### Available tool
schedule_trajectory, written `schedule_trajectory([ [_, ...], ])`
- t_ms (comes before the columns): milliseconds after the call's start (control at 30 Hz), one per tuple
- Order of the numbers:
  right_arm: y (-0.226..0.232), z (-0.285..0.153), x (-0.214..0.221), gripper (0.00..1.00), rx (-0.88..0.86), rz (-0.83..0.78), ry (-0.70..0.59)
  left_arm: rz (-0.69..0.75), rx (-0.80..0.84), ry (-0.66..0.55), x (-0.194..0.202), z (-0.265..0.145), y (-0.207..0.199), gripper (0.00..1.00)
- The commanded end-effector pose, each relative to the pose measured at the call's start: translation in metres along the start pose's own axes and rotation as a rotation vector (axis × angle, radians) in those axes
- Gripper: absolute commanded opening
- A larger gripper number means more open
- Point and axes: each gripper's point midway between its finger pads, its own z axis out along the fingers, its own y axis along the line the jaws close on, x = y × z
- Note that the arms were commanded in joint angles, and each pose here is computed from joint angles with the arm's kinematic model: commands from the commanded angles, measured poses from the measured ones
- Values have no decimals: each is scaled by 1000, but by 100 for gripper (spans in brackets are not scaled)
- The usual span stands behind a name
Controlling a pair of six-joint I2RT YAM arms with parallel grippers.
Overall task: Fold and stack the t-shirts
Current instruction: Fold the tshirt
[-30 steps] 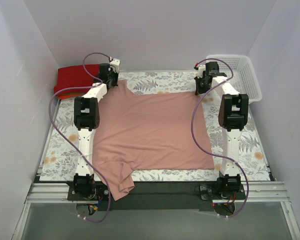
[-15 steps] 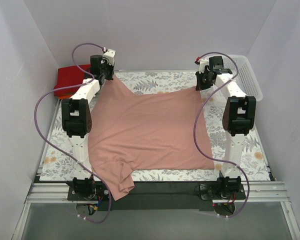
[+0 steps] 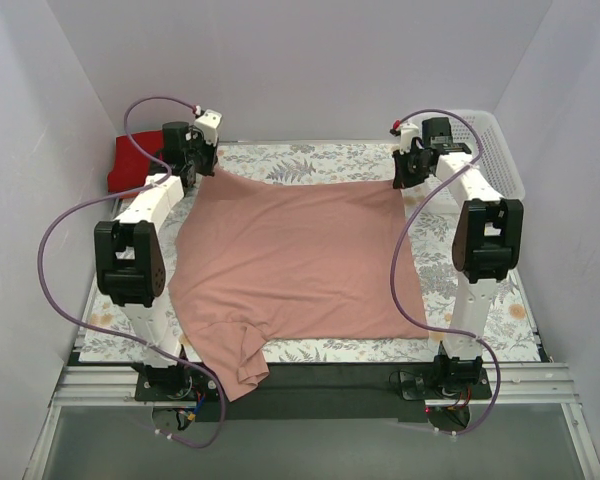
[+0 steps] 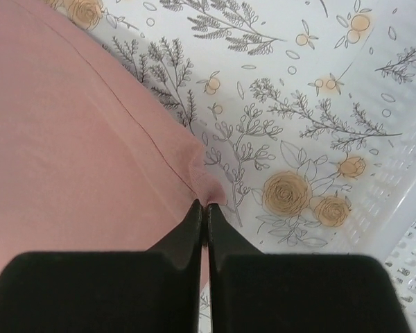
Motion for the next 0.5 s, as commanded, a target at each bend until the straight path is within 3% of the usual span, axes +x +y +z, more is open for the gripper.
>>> schedule_trajectory([
  [0,10,-33,-20,1,-4,-59,-73,39,-7,-48,-21,-43,-2,0],
  [200,20,-49,-5,1,-8,-99,-62,46,-16,-50,-15,-85,-10,0],
  [467,24,-55,26,1,-7,-128,-12,61,2,11,22,-131,-30,0],
])
